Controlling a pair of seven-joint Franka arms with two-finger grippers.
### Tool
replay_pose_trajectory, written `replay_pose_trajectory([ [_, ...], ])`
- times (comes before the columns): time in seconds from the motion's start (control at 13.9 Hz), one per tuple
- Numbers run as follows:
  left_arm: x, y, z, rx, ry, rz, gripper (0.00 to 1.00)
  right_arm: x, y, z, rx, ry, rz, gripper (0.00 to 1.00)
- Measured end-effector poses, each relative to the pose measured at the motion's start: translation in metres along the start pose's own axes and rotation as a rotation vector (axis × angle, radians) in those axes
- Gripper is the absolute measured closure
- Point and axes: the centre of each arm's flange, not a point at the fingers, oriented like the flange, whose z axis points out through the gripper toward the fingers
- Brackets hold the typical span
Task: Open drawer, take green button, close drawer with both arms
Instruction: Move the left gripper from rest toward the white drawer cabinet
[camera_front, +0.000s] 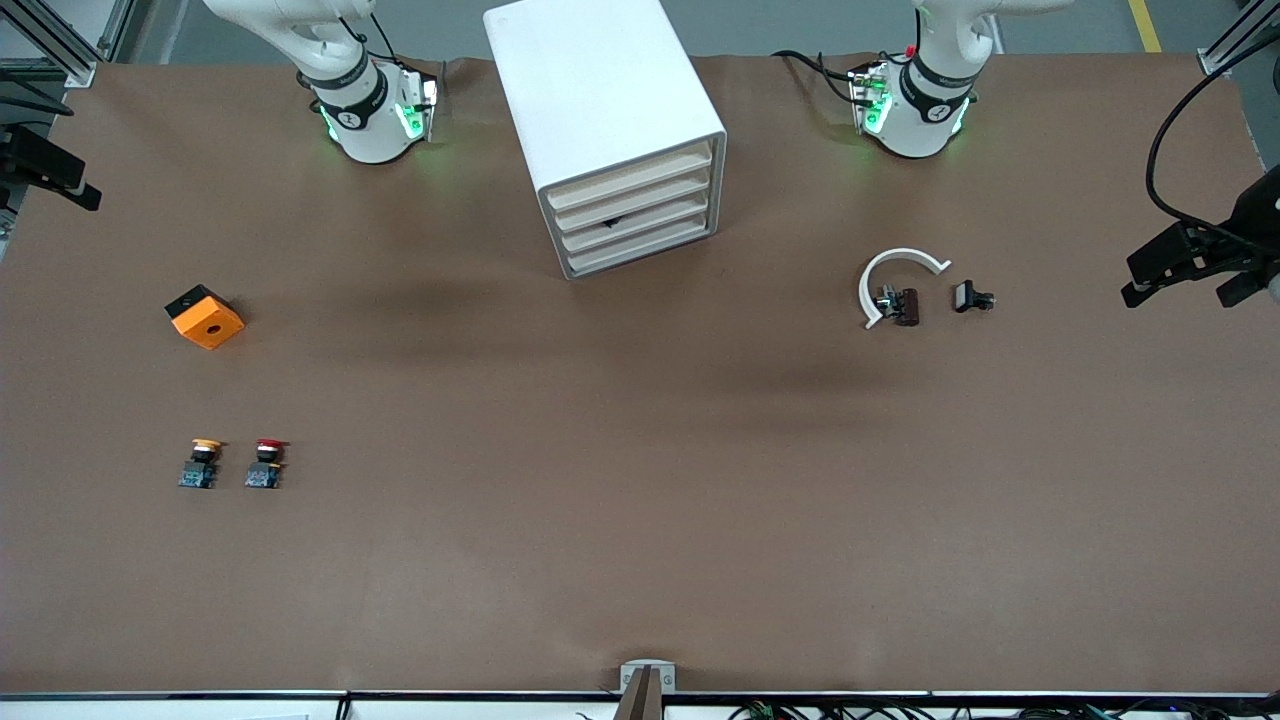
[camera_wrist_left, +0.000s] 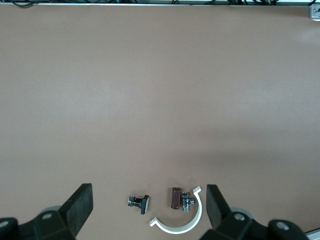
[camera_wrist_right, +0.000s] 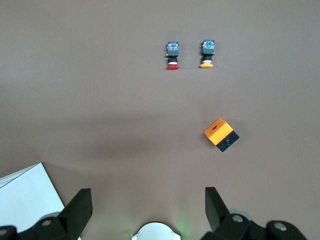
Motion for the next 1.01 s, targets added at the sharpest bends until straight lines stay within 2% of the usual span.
replay_pose_trajectory([
  [0.36, 0.000, 0.000, 0.000, 0.000, -0.001, 0.000, 0.00, 0.000, 0.001, 0.000, 0.000, 0.000, 0.002, 0.00],
  [0.5, -0.001, 0.000, 0.005, 0.000, -0.025, -0.001, 0.00, 0.000, 0.001, 0.000, 0.000, 0.000, 0.002, 0.00],
  [1.01, -0.002, -0.004, 0.079, 0.007, -0.289, -0.015, 0.00, 0.000, 0.001, 0.000, 0.000, 0.000, 0.003, 0.00],
])
